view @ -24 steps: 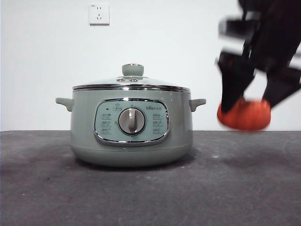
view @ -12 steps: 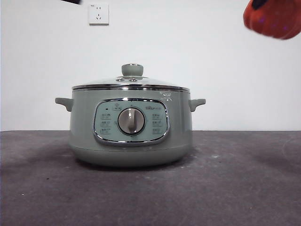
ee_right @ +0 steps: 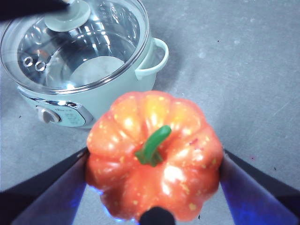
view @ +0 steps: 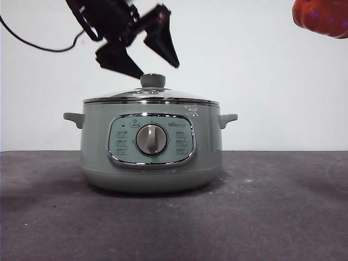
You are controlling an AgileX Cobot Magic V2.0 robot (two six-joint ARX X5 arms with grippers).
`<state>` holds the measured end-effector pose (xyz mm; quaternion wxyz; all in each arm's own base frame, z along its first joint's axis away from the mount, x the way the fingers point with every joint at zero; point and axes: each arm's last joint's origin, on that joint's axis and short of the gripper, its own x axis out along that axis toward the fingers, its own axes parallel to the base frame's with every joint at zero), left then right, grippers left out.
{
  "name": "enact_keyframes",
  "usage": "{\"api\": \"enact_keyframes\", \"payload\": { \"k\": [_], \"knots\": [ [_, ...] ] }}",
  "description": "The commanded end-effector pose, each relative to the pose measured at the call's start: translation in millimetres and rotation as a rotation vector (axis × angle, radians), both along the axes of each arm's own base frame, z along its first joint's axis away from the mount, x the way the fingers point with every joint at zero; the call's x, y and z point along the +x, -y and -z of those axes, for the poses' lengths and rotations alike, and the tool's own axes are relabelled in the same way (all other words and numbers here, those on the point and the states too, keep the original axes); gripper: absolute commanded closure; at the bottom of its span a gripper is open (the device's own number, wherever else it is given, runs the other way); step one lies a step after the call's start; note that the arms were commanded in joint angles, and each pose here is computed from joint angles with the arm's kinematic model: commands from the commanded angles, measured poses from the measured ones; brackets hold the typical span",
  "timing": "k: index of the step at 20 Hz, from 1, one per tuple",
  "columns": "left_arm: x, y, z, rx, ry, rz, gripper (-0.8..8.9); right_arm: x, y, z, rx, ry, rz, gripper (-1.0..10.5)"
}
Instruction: Pick up the pumpkin,open the lid,put the pumpkin in the pot,close the lid
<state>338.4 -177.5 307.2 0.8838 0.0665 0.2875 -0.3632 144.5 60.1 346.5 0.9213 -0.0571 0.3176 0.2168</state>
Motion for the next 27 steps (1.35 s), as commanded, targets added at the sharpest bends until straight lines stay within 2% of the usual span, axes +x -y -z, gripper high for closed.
{"api": "enact_keyframes", "payload": {
  "k": [1,6,7,9,10,13,15,17,27],
  "knots": [
    [4.2,3.8,9.0,0.021,-0.008,0.012,0.86,-0.4,0.0,-0.6,0.009,0.004,0.005,9.6],
    [4.9,4.3,14.7,0.079,-0.017,-0.044,0.97,-0.3,0.0,-0.6,0.009,0.004,0.006,9.6],
    [4.4,3.8,15.6,0.087,-0.026,-0.047,1.51,-0.3,0.0,-0.7,0.009,0.005,0.006,9.6],
    [3.0,3.2,17.4,0.099,-0.047,-0.047,4.22,-0.2,0.0,-0.7,0.009,0.006,0.006,9.6],
    [2.7,3.4,17.7,0.101,-0.051,-0.046,5.06,-0.2,0.0,-0.7,0.009,0.006,0.006,9.6],
    [2.7,3.2,17.7,0.1,-0.051,-0.047,5.73,-0.2,0.0,-0.9,0.009,0.007,0.006,9.6],
    [2.7,3.3,17.7,0.099,-0.051,-0.046,7.27,-0.2,0.0,-0.7,0.009,0.006,0.006,9.6],
    [2.6,3.5,17.6,0.093,-0.055,-0.041,8.27,-0.2,0.0,-0.6,0.009,0.005,0.006,9.6],
    [-4.2,0.0,1.3,0.063,-0.014,-0.046,8.22,-0.2,0.0,-0.5,0.008,0.004,0.005,9.6]
  ]
}}
